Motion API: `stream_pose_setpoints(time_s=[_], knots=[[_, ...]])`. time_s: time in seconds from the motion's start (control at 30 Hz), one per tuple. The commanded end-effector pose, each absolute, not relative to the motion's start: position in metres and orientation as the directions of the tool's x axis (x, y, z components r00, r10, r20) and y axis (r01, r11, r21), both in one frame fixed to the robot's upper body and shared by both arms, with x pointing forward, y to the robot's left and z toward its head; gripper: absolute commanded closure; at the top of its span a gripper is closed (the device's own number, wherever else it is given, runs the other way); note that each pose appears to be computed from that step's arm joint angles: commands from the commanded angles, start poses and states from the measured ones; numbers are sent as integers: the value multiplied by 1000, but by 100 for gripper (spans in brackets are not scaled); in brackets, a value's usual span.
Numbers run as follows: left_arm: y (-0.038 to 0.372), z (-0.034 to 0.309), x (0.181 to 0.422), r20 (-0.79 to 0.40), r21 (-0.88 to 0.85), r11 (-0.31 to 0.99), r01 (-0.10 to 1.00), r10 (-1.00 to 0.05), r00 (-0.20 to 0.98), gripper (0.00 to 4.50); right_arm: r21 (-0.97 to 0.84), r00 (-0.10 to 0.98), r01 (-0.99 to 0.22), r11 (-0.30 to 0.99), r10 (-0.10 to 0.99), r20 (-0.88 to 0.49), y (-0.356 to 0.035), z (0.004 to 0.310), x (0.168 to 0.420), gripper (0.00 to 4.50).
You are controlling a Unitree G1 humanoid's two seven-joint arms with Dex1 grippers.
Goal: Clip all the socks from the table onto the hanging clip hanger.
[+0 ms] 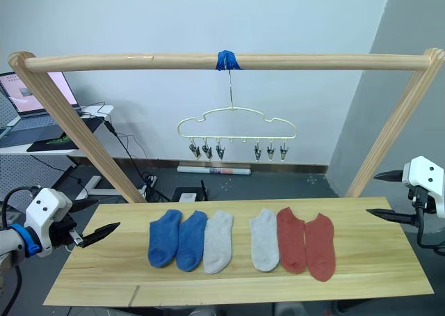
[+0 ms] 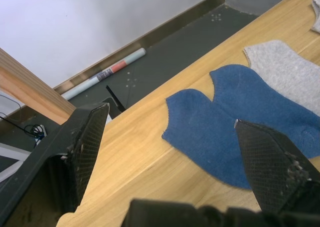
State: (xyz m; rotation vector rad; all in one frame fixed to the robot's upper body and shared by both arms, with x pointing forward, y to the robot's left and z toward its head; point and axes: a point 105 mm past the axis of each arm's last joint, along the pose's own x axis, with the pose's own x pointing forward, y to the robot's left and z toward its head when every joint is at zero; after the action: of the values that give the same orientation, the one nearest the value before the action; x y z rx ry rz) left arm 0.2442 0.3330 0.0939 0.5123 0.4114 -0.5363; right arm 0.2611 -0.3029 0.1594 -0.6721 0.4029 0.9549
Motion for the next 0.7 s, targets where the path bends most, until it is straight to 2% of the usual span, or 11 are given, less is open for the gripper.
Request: stream_pose_setpoints(time_s=[0.03, 0.13, 0.27, 0.4, 0.7], knots=[[330, 116, 252, -427, 360, 757, 545, -386, 818, 2, -379, 531, -848, 372, 612, -586, -299, 166, 262, 0], [329, 126, 258, -371, 325, 802, 501, -379, 848, 2, -380, 529, -849, 368, 614, -586, -298, 166, 262, 0], [321, 130, 257, -356, 277, 800, 532, -429, 830, 2, -378, 527, -850, 367, 612, -589, -299, 166, 261, 0], [315, 119, 248, -436, 271, 751, 602, -462, 772, 2, -366, 528, -849, 381, 612, -588, -298, 164, 261, 0], [308, 121, 257, -357, 246, 792, 559, -462, 812, 2, -369, 518, -855, 364, 629, -580, -289, 158, 256, 0]])
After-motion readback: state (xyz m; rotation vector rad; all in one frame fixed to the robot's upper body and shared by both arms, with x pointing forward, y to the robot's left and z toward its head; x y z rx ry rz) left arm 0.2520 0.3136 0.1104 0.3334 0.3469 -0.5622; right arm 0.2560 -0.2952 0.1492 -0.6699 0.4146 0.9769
